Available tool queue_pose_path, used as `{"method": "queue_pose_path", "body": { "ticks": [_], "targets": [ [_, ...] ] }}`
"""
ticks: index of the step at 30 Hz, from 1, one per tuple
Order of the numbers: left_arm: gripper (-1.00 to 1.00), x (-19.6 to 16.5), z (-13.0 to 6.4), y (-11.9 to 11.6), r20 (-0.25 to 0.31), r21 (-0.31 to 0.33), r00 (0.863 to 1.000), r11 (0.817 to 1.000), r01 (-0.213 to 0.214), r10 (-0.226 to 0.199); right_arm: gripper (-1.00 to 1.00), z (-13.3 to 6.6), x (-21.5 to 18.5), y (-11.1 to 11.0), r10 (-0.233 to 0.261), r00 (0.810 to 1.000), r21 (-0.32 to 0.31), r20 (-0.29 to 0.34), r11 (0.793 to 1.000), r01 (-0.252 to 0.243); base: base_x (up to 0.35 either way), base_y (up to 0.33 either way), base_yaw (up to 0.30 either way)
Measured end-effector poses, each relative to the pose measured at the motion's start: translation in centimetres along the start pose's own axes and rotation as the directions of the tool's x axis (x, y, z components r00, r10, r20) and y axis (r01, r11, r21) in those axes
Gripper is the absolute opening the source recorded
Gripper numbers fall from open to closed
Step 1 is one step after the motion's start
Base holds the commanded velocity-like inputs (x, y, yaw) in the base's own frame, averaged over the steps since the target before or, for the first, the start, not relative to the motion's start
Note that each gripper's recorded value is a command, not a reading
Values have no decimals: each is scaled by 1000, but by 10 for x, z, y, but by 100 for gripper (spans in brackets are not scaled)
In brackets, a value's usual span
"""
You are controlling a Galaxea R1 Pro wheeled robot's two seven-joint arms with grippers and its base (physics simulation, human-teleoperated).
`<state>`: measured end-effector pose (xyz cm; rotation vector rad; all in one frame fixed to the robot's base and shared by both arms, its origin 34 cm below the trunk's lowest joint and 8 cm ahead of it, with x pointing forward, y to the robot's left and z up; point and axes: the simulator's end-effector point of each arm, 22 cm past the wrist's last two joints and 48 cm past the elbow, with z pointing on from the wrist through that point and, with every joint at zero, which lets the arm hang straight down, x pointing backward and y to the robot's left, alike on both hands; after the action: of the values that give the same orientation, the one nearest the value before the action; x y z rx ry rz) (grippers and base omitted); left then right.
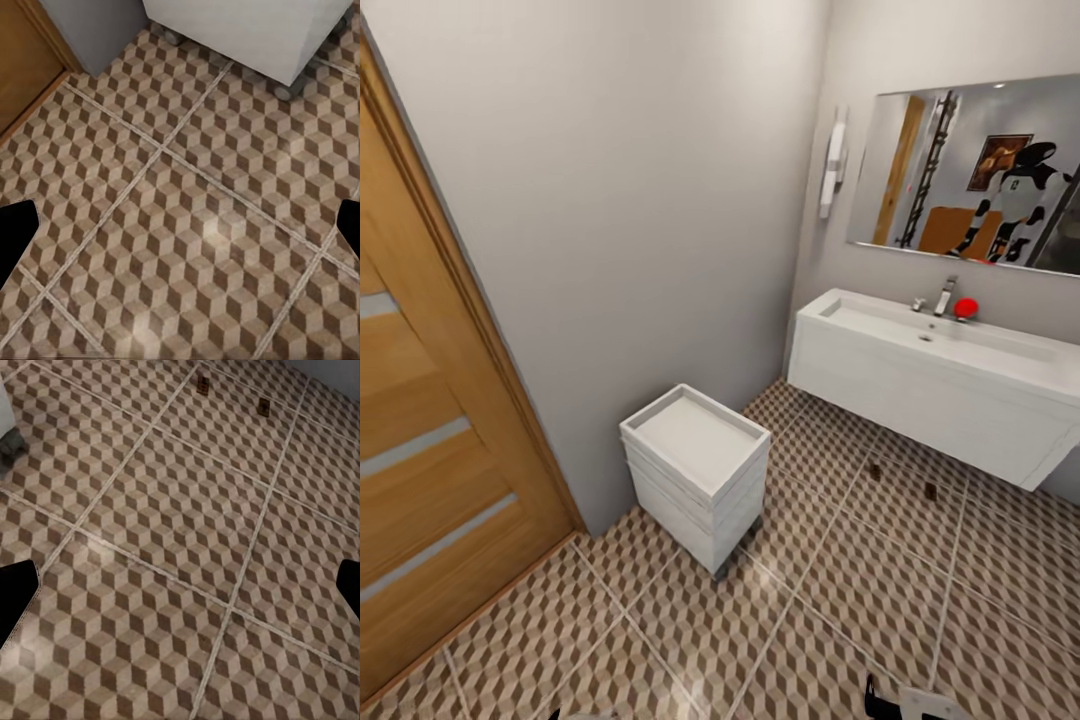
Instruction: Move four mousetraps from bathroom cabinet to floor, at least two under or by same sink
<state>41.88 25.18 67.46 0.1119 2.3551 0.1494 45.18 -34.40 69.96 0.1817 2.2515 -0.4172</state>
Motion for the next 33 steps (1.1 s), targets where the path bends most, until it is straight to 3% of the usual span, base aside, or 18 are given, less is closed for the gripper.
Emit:
{"method": "queue_pose_path", "body": {
  "ticks": [33],
  "targets": [
    [100, 1, 0, 0, -1, 0, 1000, 1000, 0, 0, 100, -1, 2, 2, -1, 1000, -2, -10, 1000, 1, 0, 0, 254]
  ]
}}
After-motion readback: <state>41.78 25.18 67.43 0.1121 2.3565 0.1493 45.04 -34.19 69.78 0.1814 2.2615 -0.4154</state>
